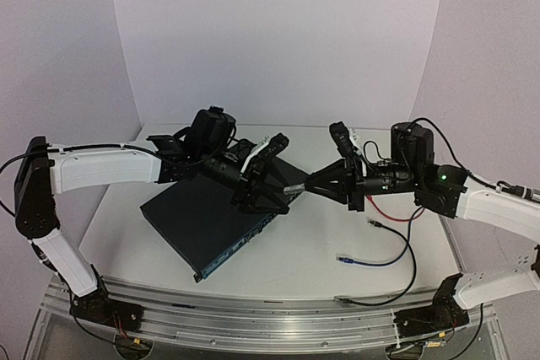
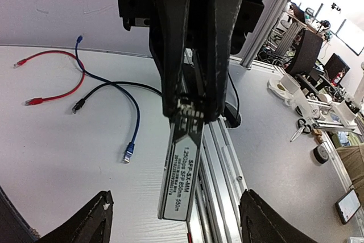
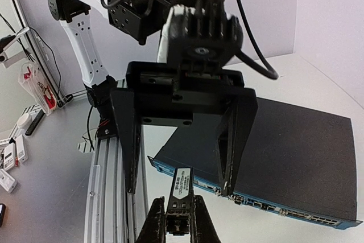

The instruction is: Insert the plug into the switch port

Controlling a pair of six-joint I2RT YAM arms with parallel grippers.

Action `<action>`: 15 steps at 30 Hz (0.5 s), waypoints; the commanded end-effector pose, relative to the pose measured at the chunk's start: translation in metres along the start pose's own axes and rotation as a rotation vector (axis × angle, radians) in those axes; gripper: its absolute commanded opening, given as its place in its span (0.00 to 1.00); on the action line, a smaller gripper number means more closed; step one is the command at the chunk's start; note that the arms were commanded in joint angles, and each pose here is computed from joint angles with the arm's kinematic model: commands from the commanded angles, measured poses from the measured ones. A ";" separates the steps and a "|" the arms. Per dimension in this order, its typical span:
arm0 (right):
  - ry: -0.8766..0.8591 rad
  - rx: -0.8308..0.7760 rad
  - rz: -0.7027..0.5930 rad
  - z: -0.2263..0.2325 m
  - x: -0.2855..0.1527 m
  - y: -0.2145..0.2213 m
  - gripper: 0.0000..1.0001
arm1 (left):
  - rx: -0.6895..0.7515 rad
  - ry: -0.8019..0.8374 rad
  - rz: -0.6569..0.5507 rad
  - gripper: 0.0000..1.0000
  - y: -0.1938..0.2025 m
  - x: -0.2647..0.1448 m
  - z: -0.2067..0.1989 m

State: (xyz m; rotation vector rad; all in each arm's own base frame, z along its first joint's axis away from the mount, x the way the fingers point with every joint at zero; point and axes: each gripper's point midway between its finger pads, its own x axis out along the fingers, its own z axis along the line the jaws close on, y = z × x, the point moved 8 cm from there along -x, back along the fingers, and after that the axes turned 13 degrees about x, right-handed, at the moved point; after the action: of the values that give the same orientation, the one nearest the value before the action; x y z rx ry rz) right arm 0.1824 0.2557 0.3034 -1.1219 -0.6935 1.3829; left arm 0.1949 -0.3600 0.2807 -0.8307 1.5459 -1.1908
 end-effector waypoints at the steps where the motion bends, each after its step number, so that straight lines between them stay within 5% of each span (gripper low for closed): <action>1: -0.032 -0.055 -0.061 0.010 -0.008 -0.010 0.00 | 0.063 0.063 -0.105 0.68 -0.026 -0.002 0.000; 15: -0.013 -0.045 -0.072 0.008 -0.009 -0.007 0.00 | 0.091 0.054 -0.179 0.39 -0.033 -0.003 0.000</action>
State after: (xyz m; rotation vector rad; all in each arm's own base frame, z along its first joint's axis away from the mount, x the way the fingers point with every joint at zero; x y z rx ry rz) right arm 0.1785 0.2520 0.3051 -1.1204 -0.7216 1.3641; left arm 0.1945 -0.3675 0.2989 -0.8851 1.5387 -1.3378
